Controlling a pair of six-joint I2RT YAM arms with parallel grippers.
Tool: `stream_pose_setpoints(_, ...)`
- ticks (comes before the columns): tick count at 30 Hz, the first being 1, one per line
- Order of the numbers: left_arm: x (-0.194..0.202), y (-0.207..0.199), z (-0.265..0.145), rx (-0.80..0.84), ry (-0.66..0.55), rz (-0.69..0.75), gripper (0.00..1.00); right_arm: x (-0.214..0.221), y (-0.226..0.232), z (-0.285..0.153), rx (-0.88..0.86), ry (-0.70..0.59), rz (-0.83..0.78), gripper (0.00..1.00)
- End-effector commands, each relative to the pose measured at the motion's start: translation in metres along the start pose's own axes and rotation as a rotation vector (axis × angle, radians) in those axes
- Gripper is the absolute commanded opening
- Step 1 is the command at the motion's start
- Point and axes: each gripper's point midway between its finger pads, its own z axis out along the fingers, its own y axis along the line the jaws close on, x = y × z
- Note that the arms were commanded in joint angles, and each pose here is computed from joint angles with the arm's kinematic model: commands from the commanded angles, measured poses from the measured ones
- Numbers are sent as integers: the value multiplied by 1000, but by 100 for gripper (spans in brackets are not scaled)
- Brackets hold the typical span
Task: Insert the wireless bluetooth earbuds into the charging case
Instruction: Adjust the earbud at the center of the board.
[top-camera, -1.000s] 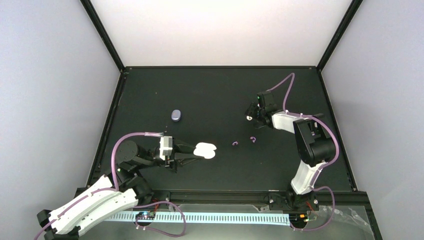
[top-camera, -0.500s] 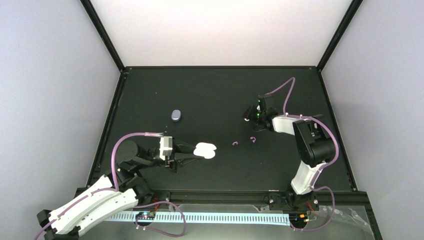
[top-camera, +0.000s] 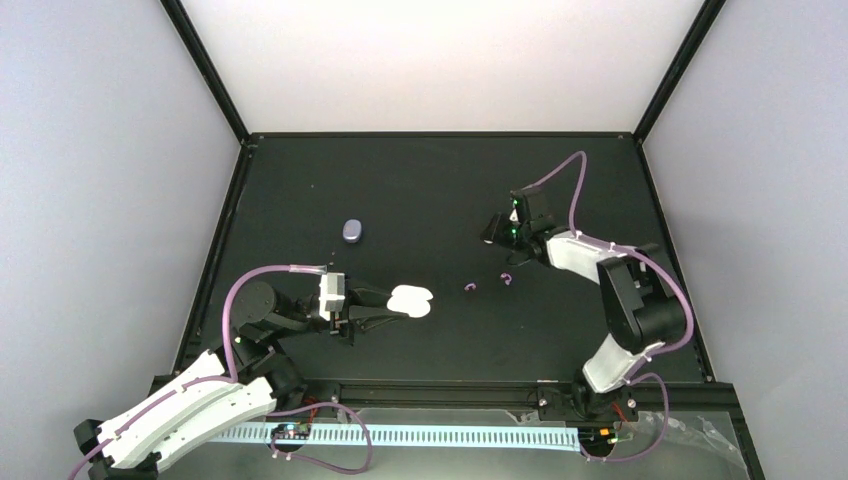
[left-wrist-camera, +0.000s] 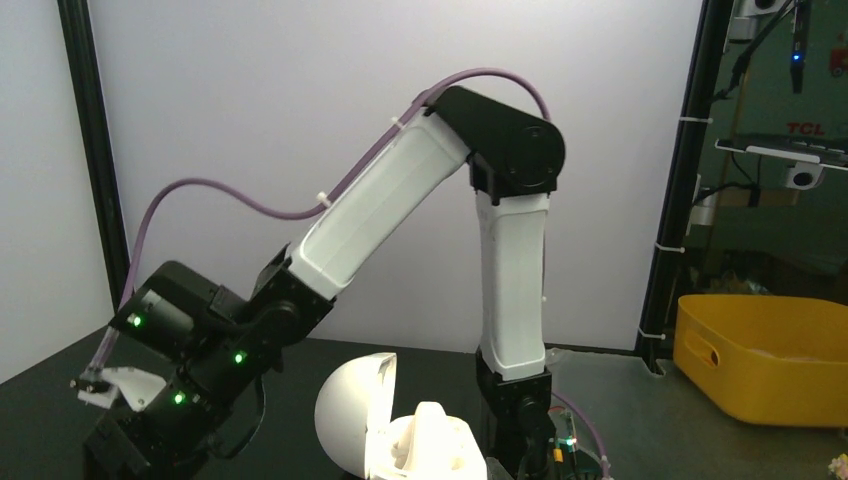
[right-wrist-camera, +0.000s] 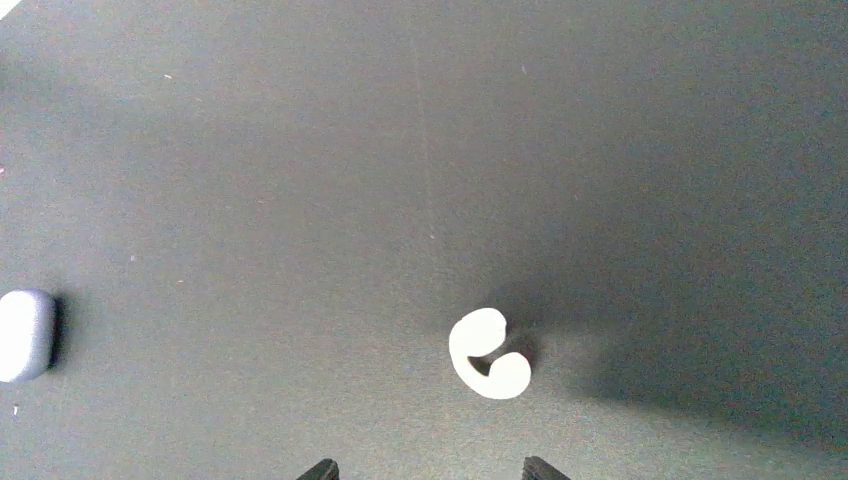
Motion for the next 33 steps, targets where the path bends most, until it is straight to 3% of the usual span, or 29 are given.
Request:
stream_pose_setpoints(1,-6,-4,-1,14,-15,14,2,-19,8,-24,88,-71,-155,47)
stream_pose_setpoints(9,-6,-5,-1,18,-16,15,2,-18,32,-5,125,18,-338,43)
stream_pose_setpoints(33,-5,-3,1,14,-5,19,2,-8,19,27,192,117,-411,35)
